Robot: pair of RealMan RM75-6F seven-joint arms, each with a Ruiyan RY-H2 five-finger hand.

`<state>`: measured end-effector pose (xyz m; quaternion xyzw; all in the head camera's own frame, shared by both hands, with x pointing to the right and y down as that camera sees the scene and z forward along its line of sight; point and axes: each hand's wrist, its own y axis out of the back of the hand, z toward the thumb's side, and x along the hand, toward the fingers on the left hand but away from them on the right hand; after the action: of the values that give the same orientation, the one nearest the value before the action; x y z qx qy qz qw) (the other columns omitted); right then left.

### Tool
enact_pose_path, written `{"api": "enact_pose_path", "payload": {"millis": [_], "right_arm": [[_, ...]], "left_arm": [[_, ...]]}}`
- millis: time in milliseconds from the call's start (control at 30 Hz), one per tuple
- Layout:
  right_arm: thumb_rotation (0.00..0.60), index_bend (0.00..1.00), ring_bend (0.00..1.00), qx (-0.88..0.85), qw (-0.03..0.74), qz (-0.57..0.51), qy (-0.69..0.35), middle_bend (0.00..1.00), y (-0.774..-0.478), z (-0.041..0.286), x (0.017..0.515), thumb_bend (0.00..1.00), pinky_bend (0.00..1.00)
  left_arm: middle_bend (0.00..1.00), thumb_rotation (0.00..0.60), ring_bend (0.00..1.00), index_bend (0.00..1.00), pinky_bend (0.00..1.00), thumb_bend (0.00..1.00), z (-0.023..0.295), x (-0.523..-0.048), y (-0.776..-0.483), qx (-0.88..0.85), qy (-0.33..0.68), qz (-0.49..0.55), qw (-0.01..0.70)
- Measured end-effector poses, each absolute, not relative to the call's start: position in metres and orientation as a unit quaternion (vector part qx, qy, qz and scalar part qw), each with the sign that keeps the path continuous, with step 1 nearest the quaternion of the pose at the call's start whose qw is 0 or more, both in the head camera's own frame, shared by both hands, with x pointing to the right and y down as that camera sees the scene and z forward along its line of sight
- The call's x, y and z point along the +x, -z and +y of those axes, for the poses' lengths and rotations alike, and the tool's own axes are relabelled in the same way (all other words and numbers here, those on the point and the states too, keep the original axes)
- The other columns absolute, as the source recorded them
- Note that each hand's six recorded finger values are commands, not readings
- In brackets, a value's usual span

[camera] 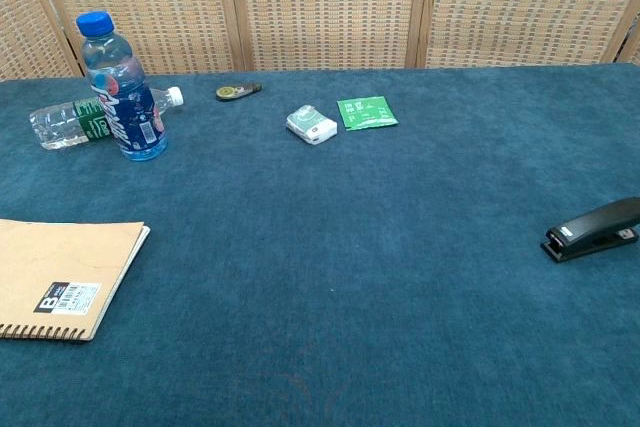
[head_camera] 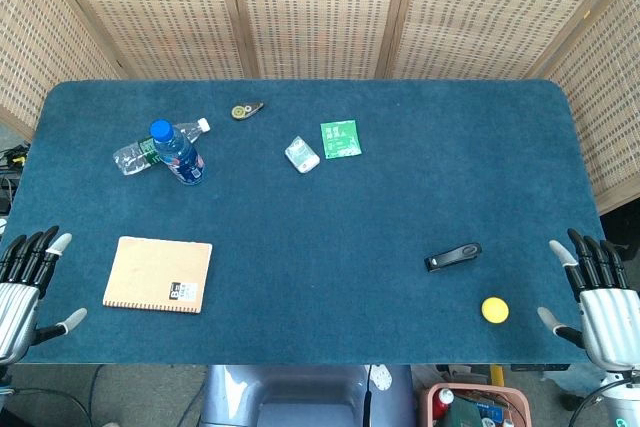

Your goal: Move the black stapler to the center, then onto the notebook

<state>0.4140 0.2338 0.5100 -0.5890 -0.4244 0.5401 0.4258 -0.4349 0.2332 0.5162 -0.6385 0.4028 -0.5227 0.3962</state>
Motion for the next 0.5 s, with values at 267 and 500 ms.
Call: {"api": "enact_pose_path", "payload": {"millis": [267, 500], "right_arm": [[0.6, 0.0, 0.0, -0.595, 0.418, -0.423, -0.541, 0.0, -0.513, 0.234, 0.416, 0.0, 0.0], [0.6, 0.02, 0.0, -0.628, 0.425, -0.386, -0.525, 0.0, -0.53, 0.22, 0.402, 0.0, 0.0]], "left_arm": [[0.0, 0.6, 0.0, 0.0, 0.0, 0.02, 0.233, -0.437, -0.517, -0.639, 0.525, 0.403, 0.392], [0.0, 0.6, 0.0, 0.0, 0.0, 0.03, 0.23, -0.439, -0.515, -0.632, 0.527, 0.414, 0.391]]}}
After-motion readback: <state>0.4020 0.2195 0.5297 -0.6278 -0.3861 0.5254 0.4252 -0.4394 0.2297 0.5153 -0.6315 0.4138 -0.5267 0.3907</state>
